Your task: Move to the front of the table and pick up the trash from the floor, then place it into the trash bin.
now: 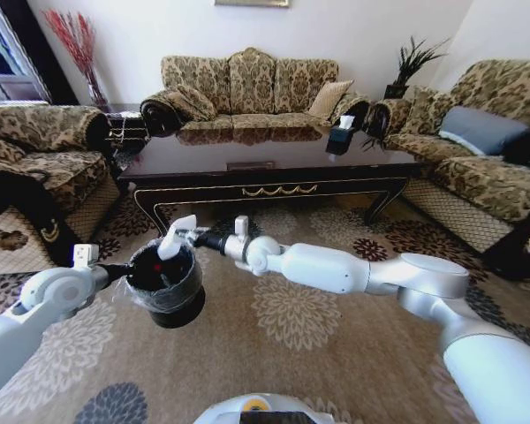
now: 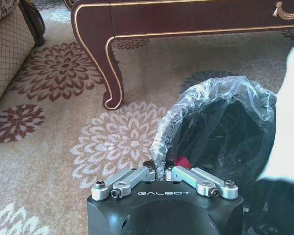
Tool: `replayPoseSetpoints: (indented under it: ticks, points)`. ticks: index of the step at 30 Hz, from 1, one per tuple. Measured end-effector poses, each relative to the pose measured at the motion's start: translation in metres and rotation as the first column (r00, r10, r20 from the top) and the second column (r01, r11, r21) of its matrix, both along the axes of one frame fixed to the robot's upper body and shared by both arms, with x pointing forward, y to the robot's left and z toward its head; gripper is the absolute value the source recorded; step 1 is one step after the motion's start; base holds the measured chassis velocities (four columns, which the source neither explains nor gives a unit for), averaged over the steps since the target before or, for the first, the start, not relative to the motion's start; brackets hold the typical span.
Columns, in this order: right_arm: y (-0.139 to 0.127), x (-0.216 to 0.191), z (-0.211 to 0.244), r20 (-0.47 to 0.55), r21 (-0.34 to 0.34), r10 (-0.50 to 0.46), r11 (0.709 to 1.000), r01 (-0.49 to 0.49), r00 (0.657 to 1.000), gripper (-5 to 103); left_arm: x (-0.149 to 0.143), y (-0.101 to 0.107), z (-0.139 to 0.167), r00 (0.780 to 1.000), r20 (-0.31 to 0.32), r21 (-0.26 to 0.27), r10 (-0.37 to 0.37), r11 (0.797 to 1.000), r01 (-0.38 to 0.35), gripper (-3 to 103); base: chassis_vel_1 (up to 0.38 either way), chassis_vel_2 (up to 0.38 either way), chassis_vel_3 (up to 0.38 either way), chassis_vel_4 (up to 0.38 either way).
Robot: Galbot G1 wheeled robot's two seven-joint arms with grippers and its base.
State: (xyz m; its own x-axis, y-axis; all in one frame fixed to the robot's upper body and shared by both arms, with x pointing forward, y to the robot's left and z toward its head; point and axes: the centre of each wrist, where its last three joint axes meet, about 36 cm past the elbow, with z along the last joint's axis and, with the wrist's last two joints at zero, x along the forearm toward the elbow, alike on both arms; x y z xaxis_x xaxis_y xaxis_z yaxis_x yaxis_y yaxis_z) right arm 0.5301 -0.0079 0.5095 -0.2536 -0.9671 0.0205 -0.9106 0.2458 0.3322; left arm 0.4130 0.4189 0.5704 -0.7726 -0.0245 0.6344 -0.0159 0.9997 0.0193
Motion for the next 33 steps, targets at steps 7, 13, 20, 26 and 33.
replayPoseSetpoints:
  ticks: [7,13,20,26,33]
  points:
    - [0.01,-0.017,-0.021,0.003,-0.052,0.064,0.997,-0.064,0.998,0,0.0,0.001,0.0,1.0,-0.001,-0.001,0.003,1.0,-0.003,3,0.0,0.0,0.0,0.0]
    - [0.012,-0.016,-0.036,0.034,-0.1,0.07,0.993,-0.066,0.997,3,0.001,0.002,-0.001,1.0,0.0,-0.004,0.006,1.0,-0.006,3,0.0,0.0,0.0,0.0]
    - [0.007,-0.003,-0.039,0.09,-0.132,0.052,0.991,-0.04,0.995,30,0.002,0.004,-0.001,1.0,0.0,-0.005,0.008,1.0,-0.008,3,0.0,0.0,0.0,0.0]
    - [0.003,0.006,-0.028,0.085,-0.139,0.038,0.99,-0.026,0.996,46,0.002,0.003,-0.003,1.0,-0.003,-0.007,0.008,1.0,-0.008,3,0.0,0.0,0.0,0.0]
    - [0.0,0.015,-0.013,0.077,-0.071,-0.025,0.997,0.031,0.997,74,-0.003,-0.002,-0.013,1.0,-0.014,-0.015,0.004,1.0,-0.005,3,0.0,0.0,0.0,0.0]
